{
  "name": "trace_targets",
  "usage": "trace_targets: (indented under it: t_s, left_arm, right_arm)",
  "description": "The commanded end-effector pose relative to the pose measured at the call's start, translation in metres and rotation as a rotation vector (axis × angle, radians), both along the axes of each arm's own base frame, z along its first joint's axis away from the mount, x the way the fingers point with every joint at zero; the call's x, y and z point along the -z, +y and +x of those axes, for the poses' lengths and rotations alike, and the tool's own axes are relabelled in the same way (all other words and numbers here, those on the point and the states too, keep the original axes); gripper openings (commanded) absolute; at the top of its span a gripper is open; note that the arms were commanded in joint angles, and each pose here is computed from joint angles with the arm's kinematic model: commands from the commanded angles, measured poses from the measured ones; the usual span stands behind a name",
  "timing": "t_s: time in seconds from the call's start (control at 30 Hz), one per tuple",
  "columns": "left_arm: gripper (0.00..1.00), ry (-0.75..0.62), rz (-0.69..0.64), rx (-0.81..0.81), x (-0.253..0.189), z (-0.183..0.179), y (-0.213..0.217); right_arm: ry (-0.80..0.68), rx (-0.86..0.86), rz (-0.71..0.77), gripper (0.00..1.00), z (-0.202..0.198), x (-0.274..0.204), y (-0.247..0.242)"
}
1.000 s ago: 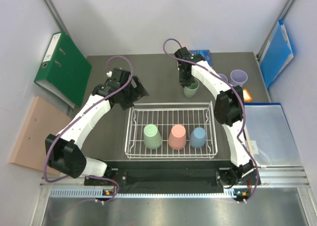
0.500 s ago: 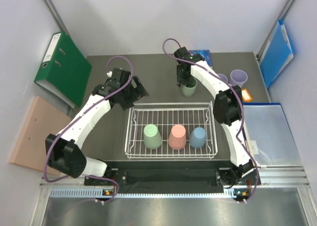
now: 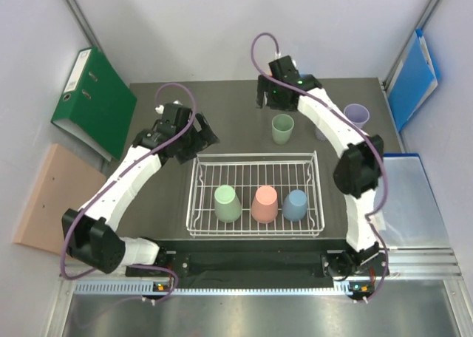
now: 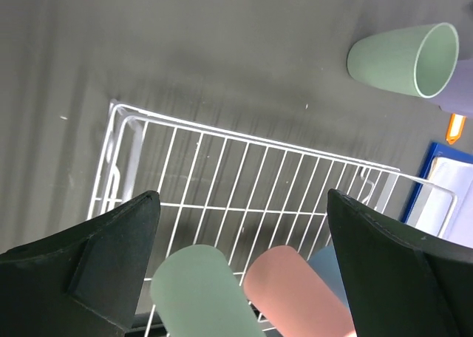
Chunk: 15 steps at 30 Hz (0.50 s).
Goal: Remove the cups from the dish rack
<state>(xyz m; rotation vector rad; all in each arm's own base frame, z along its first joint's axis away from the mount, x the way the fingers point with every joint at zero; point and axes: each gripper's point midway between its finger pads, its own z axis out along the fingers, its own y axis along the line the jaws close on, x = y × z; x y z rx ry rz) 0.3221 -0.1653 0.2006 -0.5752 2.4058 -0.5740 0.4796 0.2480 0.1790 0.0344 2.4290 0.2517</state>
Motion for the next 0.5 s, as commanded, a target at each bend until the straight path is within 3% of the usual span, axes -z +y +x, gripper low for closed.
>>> trace_targets:
  t_s: [0.0, 0.27, 0.47]
  left_arm:
    - [0.99, -0.169, 0.062, 0.018, -0.034, -0.003, 0.010]
    - [0.99, -0.164, 0.299, 0.154, -0.028, -0.056, 0.012]
    - [0.99, -0.201, 0.260, 0.284, -0.029, -0.104, -0.018]
  right_arm:
    - [-0.320, -0.045, 0.195, 0.95, -0.025, -0.140, 0.006]
    - [-0.413, -0.216, 0.249, 1.00, -0.123, -0.144, 0.000]
    - [-0.417, -0.284, 0.269, 1.00, -0.173, -0.125, 0.007]
